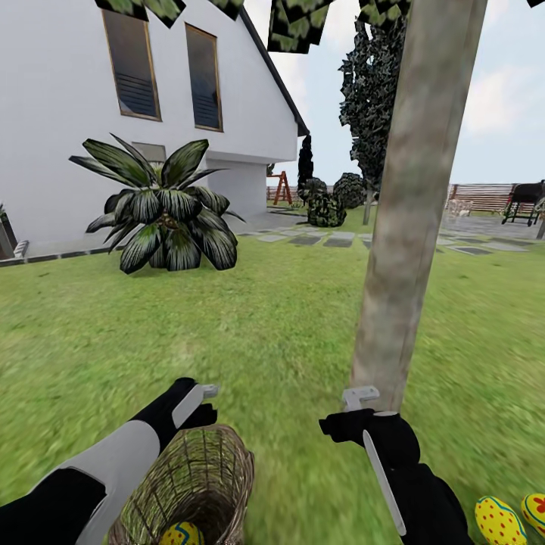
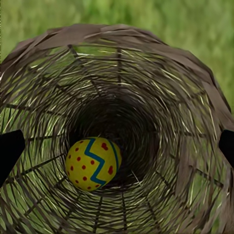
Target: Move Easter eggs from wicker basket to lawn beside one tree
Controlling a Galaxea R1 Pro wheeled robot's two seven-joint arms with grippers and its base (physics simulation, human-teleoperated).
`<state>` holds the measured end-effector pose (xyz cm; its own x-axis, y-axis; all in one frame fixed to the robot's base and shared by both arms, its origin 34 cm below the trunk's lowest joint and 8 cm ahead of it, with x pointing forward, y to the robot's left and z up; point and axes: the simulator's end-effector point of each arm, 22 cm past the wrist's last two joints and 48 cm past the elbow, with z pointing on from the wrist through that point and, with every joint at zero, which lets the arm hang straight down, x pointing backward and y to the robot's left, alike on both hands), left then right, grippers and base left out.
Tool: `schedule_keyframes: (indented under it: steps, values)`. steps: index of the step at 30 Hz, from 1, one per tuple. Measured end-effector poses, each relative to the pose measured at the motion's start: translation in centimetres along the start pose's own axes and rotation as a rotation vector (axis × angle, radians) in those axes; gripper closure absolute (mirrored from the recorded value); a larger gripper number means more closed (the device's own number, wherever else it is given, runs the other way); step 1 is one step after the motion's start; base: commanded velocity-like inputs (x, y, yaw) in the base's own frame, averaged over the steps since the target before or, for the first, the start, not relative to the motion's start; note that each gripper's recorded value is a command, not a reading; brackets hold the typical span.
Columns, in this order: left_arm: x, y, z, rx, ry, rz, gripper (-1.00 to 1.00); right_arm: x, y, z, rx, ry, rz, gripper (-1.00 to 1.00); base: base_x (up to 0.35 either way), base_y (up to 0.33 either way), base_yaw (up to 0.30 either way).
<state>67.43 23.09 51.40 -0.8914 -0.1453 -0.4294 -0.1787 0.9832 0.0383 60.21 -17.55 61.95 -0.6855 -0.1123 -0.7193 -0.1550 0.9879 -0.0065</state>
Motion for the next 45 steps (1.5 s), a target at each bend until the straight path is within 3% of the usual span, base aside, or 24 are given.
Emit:
schedule_keyframes:
  steps: [16,34,45]
  values:
    - [1.8,3.2,3.2,-0.038,-0.002,-0.021,-1.00,3.2,0.1,1.9,0.002,0.001,0.002,-1.00,0.000,0.000,0.000]
    - [4.6,3.4,6.4,-0.040,-0.002,-0.022,-1.00,6.9,0.2,4.0,0.003,0.003,0.002,-1.00,0.000,0.000,0.000]
    - [6.1,3.4,8.7,-0.047,0.042,-0.016,-1.00,8.6,0.2,5.7,-0.002,0.048,0.007,-1.00,0.000,0.000,0.000]
